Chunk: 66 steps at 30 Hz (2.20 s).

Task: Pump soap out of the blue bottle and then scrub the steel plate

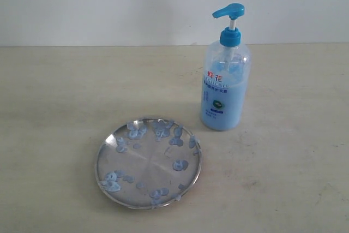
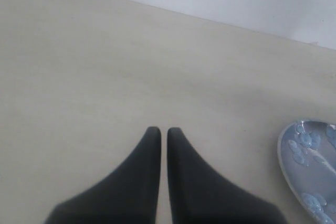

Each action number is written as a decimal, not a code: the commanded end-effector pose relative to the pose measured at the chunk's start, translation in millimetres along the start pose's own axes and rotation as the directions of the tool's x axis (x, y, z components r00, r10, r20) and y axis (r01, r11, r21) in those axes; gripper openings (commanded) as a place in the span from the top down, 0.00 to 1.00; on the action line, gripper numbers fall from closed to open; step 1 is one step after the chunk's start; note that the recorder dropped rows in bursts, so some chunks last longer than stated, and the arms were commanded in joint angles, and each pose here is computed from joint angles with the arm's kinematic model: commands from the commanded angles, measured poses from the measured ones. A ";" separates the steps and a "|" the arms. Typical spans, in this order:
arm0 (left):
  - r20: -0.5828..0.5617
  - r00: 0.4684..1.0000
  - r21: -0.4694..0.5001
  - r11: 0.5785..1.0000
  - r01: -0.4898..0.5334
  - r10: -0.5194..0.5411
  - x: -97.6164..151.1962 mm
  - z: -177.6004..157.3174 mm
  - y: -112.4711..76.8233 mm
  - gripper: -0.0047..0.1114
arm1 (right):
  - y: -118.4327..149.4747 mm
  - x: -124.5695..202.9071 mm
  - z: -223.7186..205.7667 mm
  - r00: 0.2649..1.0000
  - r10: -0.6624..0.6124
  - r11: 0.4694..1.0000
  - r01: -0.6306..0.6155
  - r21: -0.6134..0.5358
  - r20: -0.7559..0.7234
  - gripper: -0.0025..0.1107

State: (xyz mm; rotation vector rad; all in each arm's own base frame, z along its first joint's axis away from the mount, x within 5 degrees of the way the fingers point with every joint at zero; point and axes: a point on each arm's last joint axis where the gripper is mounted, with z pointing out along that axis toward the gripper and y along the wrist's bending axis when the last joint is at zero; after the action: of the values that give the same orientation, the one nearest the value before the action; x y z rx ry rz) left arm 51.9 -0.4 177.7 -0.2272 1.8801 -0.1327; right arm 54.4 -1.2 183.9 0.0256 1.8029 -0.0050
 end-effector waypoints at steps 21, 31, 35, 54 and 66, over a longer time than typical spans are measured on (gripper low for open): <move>-0.001 1.000 0.001 1.000 0.000 0.000 1.1 0.3 0.1 0.92 | -2.7 5.5 -0.7 0.996 0.069 0.997 -0.068 0.027 -0.062 0.98; -0.001 1.000 0.001 1.000 0.000 0.000 1.1 0.3 0.1 0.92 | -3.0 3.9 -0.6 0.997 0.056 0.998 -0.054 0.027 -0.045 0.98; -0.001 1.000 0.001 1.000 0.000 0.000 1.1 0.3 0.1 0.92 | -2.9 4.0 -0.6 0.997 0.058 0.998 -0.057 0.027 -0.046 0.98; -0.003 1.000 0.001 1.000 0.000 0.000 1.3 0.3 0.1 0.92 | -2.9 4.0 -0.6 0.997 0.058 0.998 -0.057 0.027 -0.046 0.98; -0.003 1.000 0.001 1.000 0.000 0.000 1.3 0.3 0.1 0.92 | -2.9 4.0 -0.6 0.997 0.058 0.998 -0.057 0.027 -0.046 0.98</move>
State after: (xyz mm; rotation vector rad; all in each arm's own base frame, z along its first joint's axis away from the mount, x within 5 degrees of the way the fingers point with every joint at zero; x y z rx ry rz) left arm 51.9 -0.4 177.7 -0.2253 1.8802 -0.1313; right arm 52.8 -4.0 180.5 0.1068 1.8556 0.0207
